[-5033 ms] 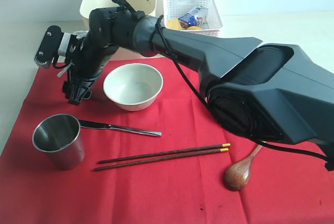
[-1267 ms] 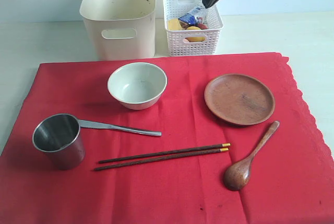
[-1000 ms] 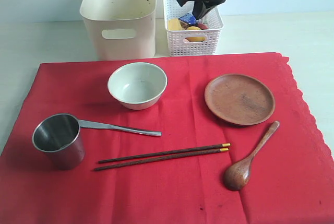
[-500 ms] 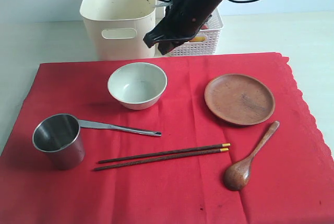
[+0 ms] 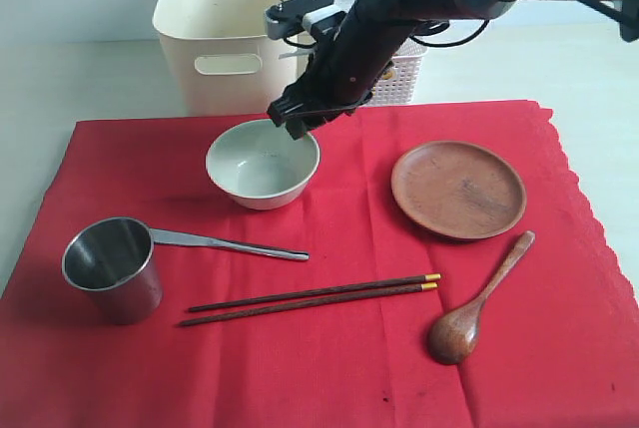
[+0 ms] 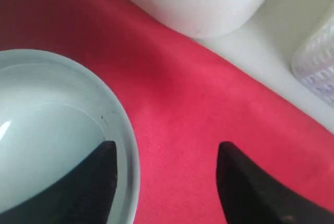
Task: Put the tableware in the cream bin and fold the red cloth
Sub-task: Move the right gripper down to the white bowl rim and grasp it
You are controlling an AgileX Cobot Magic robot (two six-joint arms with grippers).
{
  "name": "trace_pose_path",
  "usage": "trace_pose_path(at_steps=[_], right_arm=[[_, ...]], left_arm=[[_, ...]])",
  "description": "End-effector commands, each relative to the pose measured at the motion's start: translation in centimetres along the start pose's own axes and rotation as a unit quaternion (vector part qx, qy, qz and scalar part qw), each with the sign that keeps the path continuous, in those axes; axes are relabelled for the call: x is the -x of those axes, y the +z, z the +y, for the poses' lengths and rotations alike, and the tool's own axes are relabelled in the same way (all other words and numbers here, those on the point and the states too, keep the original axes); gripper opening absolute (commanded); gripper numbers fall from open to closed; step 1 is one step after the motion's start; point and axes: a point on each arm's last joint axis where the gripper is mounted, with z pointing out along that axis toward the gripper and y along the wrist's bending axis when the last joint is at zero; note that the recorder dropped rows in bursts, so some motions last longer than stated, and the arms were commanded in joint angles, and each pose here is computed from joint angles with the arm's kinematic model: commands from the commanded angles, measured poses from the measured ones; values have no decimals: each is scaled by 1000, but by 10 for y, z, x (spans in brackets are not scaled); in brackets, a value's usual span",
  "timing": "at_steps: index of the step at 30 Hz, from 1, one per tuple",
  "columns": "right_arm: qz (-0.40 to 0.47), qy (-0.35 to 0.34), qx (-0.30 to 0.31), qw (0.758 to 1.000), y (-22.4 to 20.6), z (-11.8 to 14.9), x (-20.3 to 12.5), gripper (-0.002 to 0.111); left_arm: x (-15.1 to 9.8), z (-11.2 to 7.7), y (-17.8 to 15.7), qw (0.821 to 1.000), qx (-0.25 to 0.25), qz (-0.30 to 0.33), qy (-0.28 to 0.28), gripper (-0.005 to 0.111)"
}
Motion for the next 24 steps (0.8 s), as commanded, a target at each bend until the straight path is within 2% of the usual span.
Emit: trace_pose_path(at_steps=[1,4,7,14,20,24], right_arm=[[8,4,10,1000,14,0,-6,56],[9,-9,18,1000,18,1,-7,54],[0,-12,38,999,19,5,-6,48],[-7,-23,52,998,20,7,-5,19],[-7,-33,52,998,20,7,-5,2],[-6,-33,52,998,20,7,-6,0]], left_arm=[[0,0,0,1000,1,-2,5,0],[0,0,0,1000,1,-2,5,0],[0,0,0,1000,1,-2,5,0],[0,0,0,1000,1,-2,5,0],[0,0,0,1000,1,-2,5,0],[0,0,0,1000,1,-2,5,0]])
